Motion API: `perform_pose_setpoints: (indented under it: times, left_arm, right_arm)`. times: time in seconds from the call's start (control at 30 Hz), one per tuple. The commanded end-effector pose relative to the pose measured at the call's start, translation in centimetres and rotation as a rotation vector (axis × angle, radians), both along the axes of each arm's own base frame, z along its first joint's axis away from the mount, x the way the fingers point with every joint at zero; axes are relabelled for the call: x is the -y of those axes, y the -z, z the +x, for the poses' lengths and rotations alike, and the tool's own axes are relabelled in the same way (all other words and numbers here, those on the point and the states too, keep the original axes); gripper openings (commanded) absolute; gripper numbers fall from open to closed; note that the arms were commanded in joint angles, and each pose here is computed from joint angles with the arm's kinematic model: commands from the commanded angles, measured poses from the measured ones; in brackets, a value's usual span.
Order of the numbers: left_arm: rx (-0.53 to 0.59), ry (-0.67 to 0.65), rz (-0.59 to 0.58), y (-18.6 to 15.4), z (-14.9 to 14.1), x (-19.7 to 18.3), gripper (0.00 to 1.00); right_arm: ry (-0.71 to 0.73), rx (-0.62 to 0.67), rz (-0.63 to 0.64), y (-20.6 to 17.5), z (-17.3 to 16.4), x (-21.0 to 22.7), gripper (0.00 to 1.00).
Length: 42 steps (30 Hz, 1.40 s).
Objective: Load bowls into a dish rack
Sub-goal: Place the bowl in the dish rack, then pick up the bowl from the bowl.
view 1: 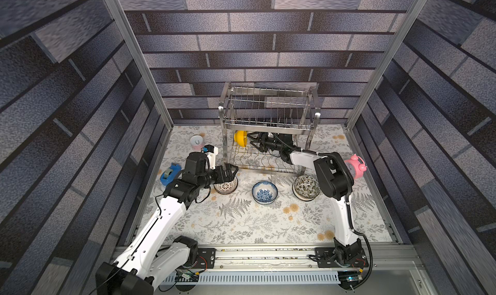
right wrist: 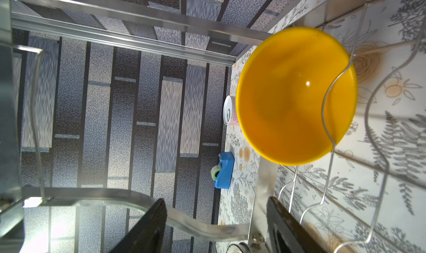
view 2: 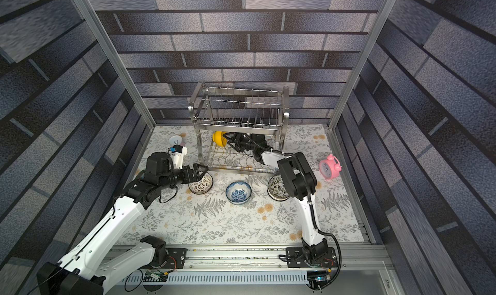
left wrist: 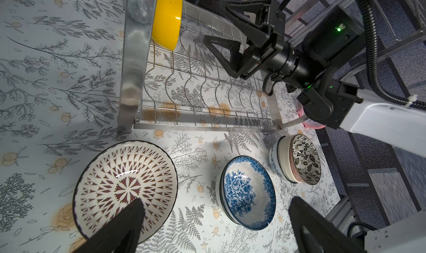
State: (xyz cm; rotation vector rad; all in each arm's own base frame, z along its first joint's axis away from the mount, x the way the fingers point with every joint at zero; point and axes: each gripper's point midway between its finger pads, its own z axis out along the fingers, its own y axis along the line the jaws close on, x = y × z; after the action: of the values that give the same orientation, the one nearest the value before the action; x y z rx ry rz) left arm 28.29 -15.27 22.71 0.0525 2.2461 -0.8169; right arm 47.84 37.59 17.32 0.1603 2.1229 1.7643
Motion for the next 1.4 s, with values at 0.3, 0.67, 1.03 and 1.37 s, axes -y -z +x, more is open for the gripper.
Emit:
perform_pose_setpoints:
  times: [0.3,0.67,1.03,1.37]
  left_arm:
    - [0.007,-0.002,0.028,-0.2,0.5,-0.6,1.0]
    - [-0.035,-0.106,0.075,1.5,0.7,-2.7,1.0]
    - [-0.076,-0.229,0.109,3.4,0.0,-5.0,1.0]
    - [-0.125,-0.367,0.06,5.2,-1.8,-7.9,1.0]
  right_arm:
    - [-0.032,0.116,-0.168,-0.8,-7.1,2.6,0.86]
    - [-0.124,0.199,-0.452,1.2,-13.3,2.9,0.9]
    - [-0.207,0.323,-0.675,2.6,-17.7,1.6,0.91]
    - [-0.307,0.46,-0.822,2.7,-20.3,-2.4,0.87]
